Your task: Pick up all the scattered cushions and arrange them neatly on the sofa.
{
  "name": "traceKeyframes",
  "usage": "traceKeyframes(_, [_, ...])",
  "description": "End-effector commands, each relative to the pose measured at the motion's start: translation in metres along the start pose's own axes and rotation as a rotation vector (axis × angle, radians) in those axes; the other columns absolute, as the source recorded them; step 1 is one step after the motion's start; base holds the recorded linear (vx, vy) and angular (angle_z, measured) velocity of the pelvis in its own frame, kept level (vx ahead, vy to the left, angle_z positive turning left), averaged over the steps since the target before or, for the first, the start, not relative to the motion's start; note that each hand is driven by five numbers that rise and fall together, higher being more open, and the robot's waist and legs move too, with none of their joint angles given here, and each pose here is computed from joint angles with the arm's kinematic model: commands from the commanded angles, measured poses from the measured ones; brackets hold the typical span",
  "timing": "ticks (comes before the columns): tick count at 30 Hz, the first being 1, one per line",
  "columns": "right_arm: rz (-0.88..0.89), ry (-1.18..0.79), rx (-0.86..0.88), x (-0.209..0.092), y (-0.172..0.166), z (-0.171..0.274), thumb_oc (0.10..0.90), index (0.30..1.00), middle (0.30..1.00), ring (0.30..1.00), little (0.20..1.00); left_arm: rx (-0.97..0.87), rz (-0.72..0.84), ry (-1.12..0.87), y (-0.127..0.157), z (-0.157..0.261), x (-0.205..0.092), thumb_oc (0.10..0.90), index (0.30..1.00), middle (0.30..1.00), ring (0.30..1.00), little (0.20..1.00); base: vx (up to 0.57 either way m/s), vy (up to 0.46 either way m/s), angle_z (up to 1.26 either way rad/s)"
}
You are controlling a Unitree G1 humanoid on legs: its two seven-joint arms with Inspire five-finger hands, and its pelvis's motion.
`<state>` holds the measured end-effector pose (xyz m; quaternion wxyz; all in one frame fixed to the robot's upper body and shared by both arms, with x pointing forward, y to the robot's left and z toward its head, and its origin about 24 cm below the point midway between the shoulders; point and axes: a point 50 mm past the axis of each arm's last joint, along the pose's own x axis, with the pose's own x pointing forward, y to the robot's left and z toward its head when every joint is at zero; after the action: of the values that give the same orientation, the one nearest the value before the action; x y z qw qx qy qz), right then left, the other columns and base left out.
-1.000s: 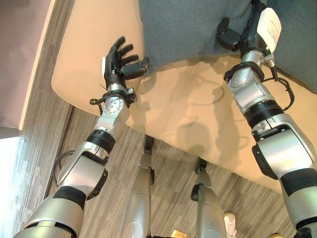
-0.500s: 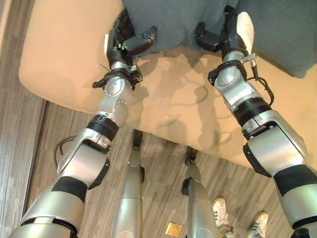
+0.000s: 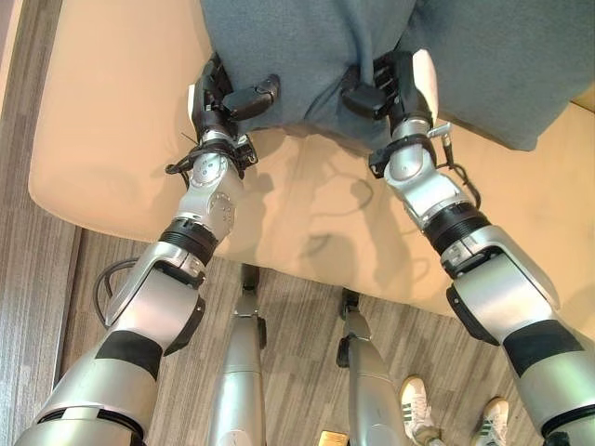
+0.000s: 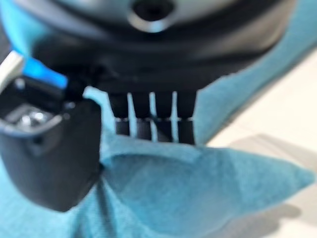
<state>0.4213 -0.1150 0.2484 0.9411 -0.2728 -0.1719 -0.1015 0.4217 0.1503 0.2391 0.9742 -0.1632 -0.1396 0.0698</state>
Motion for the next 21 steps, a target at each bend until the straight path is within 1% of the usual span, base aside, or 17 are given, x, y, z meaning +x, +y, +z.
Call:
traceKeyframes(1, [0.277,-0.255,0.208,-0.033,0.065,0.06,0.4,0.3,0.3,0.3,0.3,0.009,-0.345,-0.221,-0.104,0.063,-0.01,0.4,0.3,0.3,0.3,0.3,-0.02,0.025,-0.16])
traceKeyframes(4, [0.286,-0.29,0.228,-0.04,0.065,0.06,0.4,0.3,0.3,0.3,0.3,0.048,-0.365,-0.254,-0.107,0.058,-0.016,0.4,0.3,0.3,0.3,0.3,-0.01,-0.016,-0.13])
traceKeyframes(8, [0.252,-0.296,0.274,-0.049,0.057,0.046,0.4,0.3,0.3,0.3,0.3,-0.035,-0.404,-0.252,-0.11,0.034,-0.037,0.4,0.3,0.3,0.3,0.3,0.02,-0.039,-0.03])
traceKeyframes(10, [0.223,-0.283,0.289,-0.051,0.05,0.037,0.4,0.3,0.3,0.3,0.3,-0.038,-0.4,-0.25,-0.101,0.019,-0.048,0.4,0.3,0.3,0.3,0.3,0.06,-0.055,-0.15])
traceKeyframes(12, [0.218,-0.258,0.3,-0.057,0.05,0.025,0.4,0.3,0.3,0.3,0.3,-0.061,-0.39,-0.215,-0.095,-0.001,-0.062,0.4,0.3,0.3,0.3,0.3,0.07,-0.062,-0.22])
traceKeyframes(15, [0.209,-0.221,0.308,-0.065,0.051,0.01,0.4,0.3,0.3,0.3,0.3,-0.05,-0.334,-0.187,-0.074,-0.023,-0.074,0.4,0.3,0.3,0.3,0.3,0.1,-0.077,-0.07])
traceKeyframes(19, [0.215,-0.223,0.334,-0.078,0.052,0.001,0.4,0.3,0.3,0.3,0.3,-0.027,-0.291,-0.196,-0.046,-0.035,-0.09,0.4,0.3,0.3,0.3,0.3,0.12,-0.086,0.05])
traceKeyframes(21, [0.233,-0.254,0.343,-0.086,0.05,0.002,0.4,0.3,0.3,0.3,0.3,0.01,-0.286,-0.234,-0.032,-0.033,-0.098,0.4,0.3,0.3,0.3,0.3,0.13,-0.091,0.09])
